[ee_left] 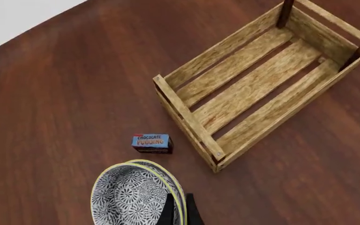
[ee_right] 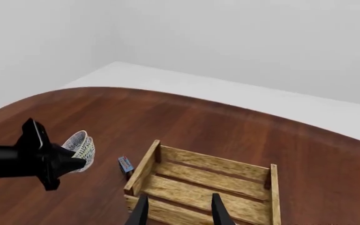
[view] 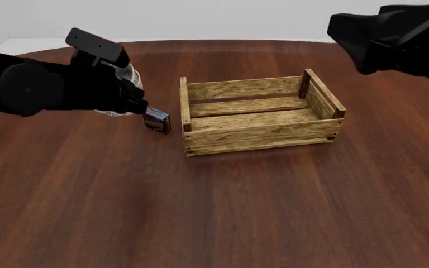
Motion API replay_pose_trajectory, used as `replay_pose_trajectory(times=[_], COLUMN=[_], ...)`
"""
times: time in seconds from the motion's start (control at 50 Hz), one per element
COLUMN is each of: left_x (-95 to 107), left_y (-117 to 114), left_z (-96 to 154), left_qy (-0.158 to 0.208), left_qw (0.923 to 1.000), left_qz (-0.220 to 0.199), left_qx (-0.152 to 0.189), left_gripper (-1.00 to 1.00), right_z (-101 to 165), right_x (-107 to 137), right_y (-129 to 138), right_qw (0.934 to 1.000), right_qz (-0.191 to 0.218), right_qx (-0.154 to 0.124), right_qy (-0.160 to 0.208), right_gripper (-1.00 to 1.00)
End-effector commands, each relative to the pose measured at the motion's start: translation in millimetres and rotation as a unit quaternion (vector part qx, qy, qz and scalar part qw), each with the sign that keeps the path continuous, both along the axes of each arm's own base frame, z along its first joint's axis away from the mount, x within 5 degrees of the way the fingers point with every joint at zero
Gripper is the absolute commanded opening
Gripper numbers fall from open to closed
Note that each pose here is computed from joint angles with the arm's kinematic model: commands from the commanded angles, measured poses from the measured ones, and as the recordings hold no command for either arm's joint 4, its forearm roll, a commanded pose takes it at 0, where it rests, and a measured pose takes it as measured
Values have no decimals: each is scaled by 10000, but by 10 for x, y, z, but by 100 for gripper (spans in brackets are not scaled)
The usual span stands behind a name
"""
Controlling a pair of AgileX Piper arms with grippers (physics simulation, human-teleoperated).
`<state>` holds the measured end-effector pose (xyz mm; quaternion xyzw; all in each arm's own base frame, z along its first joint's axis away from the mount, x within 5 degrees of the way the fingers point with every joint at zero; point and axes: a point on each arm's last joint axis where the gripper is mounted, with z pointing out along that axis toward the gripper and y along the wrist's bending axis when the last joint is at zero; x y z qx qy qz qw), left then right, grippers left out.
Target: Stack the right bowl on the left bowl and place them in the tray.
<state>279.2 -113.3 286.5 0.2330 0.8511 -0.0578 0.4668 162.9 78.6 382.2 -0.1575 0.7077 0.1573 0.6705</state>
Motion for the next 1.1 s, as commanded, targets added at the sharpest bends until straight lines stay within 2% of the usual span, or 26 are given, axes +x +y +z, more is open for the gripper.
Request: replay_pose_trajectory(times=[0.02,0.24,0.58,0.6,1.1], left_x=[134,269,455,465,461], left_y=[-163,-384,-689,-676,-707], left_z=[234,375,404,402,440], left_qy=[-249,-375,-452,-489,-508], left_qw=[9994,9983,9962,9958,9956], left_qz=[-245,-453,-744,-771,-785], left_qx=[80,15,33,105,51], left_gripper=[-100,-100,-100,-100,-100], right_z=[26,12,43,42,41], right_x=[-14,44,35,37,40], right_y=[-61,-82,-133,-134,-137], right_qw=[9999,9997,9992,9992,9992], right_qz=[-138,-253,-378,-381,-393], right_qx=[29,-11,29,26,22], right_qy=[-60,-74,-108,-107,-107], right_gripper=[100,100,100,100,100])
